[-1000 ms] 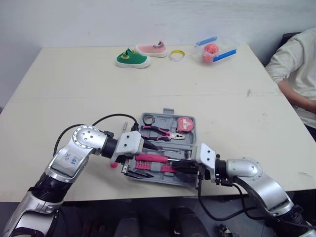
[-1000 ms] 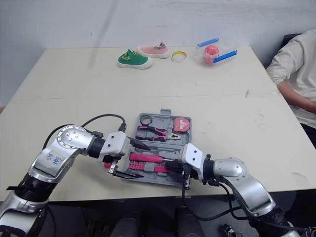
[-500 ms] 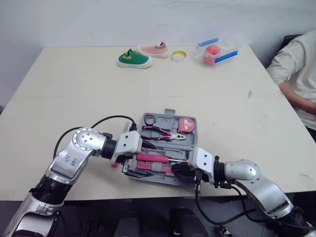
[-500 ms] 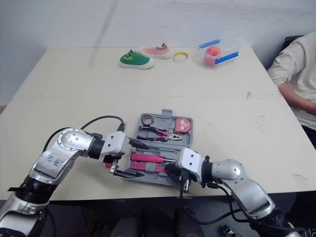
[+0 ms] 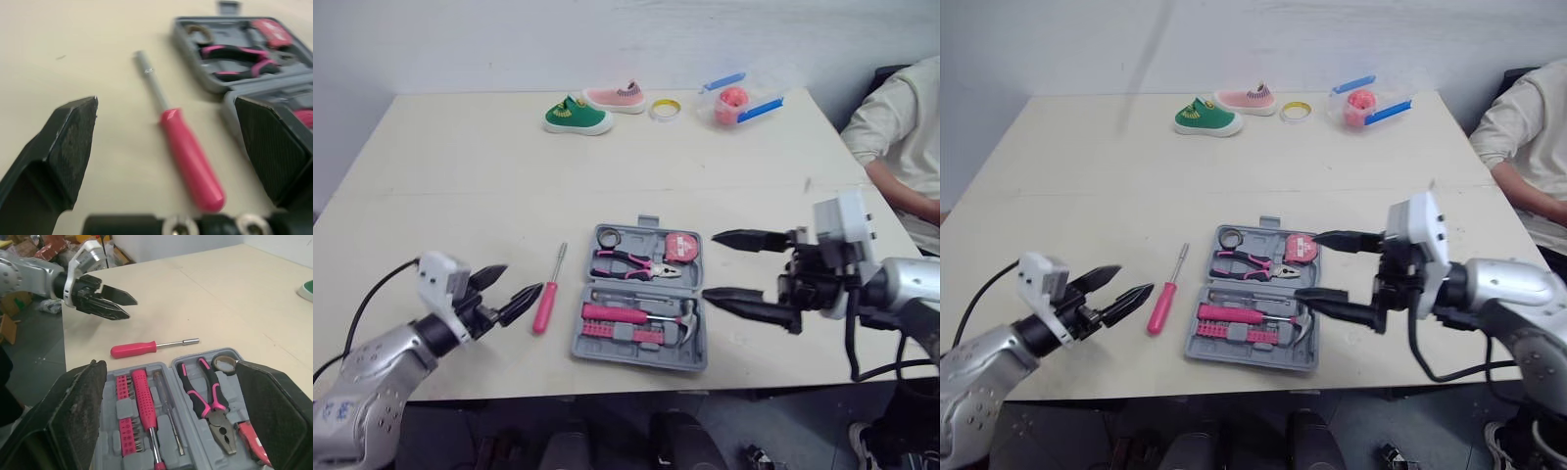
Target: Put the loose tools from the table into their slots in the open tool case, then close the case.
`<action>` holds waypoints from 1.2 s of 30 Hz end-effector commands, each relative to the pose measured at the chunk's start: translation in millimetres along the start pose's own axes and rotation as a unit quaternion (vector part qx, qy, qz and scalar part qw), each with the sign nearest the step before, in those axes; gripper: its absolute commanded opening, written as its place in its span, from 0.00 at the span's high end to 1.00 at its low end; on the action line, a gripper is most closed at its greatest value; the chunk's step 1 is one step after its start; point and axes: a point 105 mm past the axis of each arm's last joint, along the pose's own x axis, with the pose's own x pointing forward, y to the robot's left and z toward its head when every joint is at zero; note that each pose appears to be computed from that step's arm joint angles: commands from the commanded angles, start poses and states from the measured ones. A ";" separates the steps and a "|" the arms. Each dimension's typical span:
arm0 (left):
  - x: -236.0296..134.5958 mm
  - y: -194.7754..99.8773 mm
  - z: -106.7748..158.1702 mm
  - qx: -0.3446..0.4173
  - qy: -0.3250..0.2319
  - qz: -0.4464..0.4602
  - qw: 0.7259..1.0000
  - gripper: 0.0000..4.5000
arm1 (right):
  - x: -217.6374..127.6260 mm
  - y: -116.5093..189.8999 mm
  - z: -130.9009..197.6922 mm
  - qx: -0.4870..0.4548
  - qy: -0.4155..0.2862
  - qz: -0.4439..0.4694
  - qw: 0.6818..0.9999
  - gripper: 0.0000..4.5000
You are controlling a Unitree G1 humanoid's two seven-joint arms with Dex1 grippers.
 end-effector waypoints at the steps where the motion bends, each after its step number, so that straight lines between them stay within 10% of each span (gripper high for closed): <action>1: -10.2 -7.9 5.3 0.035 0.005 0.017 0.999 0.00 | -9.0 -4.8 4.0 -0.023 0.002 -0.019 1.000 0.01; 17: 44.0 -28.2 -53.7 0.062 0.231 0.049 0.970 0.00 | 14.0 11.9 -12.6 -0.035 0.012 -0.011 0.999 0.01; 27: 47.9 -13.9 -38.7 0.021 0.186 0.077 0.979 0.87 | 16.8 15.2 -2.7 -0.047 0.001 -0.008 0.999 0.00; 33: 53.1 -33.9 38.7 0.148 0.112 -0.082 0.979 0.88 | 13.3 23.3 -6.9 -0.029 0.018 0.013 0.999 0.00; 36: 37.5 -99.4 43.8 0.225 0.140 -0.339 0.903 0.88 | 7.7 34.6 -26.0 -0.003 0.066 0.037 0.997 0.00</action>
